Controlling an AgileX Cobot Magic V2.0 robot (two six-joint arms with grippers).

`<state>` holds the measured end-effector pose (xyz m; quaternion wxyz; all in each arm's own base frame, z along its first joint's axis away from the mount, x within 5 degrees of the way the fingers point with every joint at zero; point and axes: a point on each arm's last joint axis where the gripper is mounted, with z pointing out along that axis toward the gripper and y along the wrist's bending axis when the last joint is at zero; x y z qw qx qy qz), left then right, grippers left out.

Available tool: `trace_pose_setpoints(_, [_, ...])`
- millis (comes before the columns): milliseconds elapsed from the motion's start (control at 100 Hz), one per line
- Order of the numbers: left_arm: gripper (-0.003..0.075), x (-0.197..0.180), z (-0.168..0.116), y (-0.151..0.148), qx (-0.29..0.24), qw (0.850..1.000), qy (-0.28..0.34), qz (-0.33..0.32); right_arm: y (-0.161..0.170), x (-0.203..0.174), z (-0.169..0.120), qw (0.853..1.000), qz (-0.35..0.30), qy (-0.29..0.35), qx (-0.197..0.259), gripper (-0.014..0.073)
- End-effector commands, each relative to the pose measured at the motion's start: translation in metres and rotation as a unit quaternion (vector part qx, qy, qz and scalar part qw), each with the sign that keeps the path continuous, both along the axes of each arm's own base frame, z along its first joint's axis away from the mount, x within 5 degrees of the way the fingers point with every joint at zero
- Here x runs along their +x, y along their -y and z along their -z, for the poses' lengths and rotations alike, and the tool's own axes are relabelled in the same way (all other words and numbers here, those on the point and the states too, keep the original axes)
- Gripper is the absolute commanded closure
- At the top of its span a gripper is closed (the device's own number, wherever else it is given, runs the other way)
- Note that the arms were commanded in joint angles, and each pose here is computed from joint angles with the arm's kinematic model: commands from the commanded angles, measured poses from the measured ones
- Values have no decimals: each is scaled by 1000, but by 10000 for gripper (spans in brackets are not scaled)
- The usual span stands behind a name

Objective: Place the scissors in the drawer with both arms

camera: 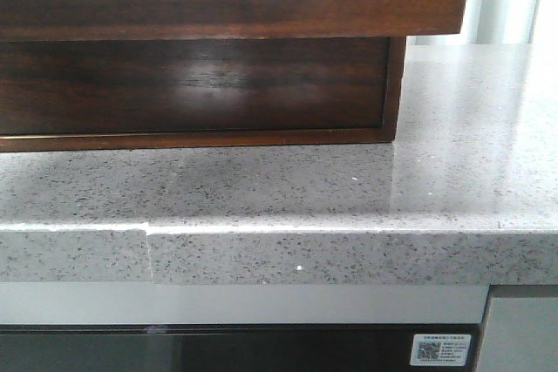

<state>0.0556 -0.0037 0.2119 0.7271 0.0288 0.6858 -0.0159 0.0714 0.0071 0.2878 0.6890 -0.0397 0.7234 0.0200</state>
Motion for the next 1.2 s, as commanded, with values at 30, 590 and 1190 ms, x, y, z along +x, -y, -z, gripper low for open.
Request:
trace_pose_setpoints(30, [741, -1, 4, -1, -13, 999, 32, -6, 8, -9, 24, 996, 54, 71, -5, 664])
trace_pose_setpoints(590, [741, -1, 4, -1, -13, 999, 32, -6, 10, -17, 77, 993, 68, 97, -9, 664])
trace_pose_setpoints(1190, [741, -1, 4, -1, -13, 999, 32, -6, 7, -18, 72, 991, 49, 122, 18, 664])
